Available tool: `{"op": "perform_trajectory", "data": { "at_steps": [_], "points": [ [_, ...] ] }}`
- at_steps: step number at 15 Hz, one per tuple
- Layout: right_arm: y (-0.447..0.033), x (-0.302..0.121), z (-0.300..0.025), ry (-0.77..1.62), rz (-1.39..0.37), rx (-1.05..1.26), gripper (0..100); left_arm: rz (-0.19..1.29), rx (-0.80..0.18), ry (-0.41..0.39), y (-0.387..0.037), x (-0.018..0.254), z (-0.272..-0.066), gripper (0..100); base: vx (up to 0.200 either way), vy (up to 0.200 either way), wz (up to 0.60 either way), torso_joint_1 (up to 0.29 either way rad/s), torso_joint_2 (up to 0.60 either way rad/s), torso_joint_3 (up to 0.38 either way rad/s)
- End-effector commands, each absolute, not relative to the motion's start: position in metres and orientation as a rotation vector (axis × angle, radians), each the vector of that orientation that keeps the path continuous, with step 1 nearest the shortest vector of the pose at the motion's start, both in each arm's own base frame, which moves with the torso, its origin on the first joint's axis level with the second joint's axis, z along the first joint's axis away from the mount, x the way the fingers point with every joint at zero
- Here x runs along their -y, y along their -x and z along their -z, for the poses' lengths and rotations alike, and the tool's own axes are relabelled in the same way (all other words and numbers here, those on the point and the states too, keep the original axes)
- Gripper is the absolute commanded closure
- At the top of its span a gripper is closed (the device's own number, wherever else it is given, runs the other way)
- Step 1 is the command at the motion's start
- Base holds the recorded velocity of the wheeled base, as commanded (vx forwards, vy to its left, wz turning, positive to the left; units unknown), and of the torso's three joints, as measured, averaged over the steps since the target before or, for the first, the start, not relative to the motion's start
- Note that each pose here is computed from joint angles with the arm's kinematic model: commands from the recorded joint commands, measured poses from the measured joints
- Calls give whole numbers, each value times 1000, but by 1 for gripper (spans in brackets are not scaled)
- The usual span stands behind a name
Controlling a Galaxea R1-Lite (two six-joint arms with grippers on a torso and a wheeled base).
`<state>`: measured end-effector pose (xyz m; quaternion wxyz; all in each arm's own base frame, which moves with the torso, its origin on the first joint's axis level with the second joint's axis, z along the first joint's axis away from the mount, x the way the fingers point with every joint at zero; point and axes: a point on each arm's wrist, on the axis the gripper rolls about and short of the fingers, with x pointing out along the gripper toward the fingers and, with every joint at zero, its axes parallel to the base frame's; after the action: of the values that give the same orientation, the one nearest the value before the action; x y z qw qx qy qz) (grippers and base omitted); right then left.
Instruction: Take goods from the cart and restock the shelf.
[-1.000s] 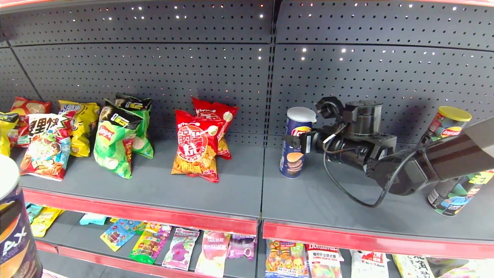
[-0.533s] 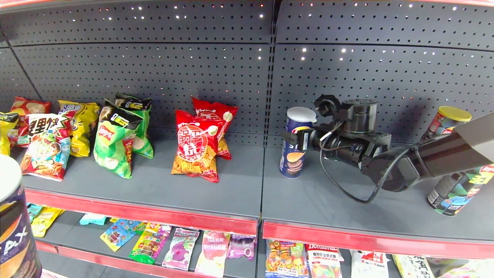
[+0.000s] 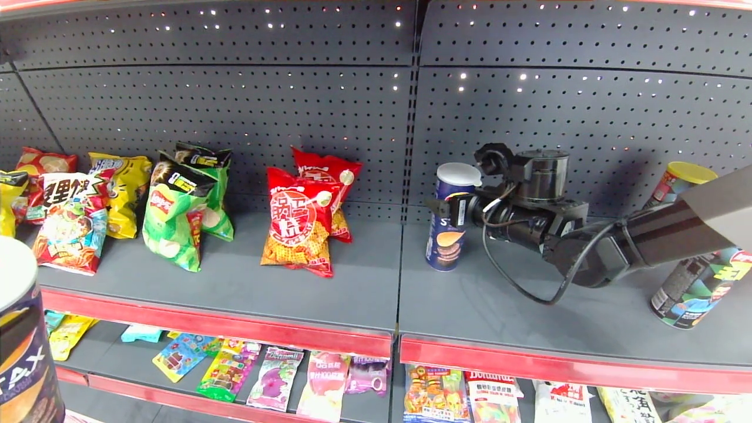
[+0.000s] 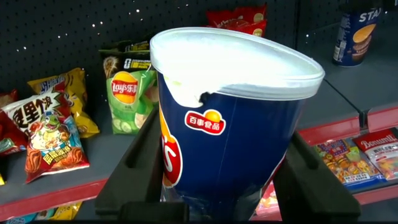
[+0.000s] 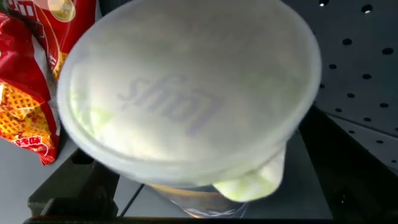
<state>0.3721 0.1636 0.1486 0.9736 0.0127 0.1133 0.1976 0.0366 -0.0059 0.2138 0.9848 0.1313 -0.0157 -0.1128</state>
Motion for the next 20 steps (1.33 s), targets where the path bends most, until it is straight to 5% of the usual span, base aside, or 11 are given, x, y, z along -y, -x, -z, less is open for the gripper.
{"op": "perform_trajectory", "data": {
  "at_steps": [1,9,10,20],
  "points": [
    [-373,-164,-147,-26,-398,-231,0,228,24,-264,-37,6,-212,100,0,0,0,0,0,0],
    [-381,-165,-144,-26,-398,-215,0,230,19,-265,-38,6,-211,100,0,0,0,0,0,0],
    [-384,-165,-140,-27,-395,-218,100,230,19,-265,-38,6,-211,100,0,0,0,0,0,0],
    [-378,-164,-154,-35,-388,-190,100,230,8,-264,-37,6,-206,100,0,0,0,0,0,0]
  ]
}}
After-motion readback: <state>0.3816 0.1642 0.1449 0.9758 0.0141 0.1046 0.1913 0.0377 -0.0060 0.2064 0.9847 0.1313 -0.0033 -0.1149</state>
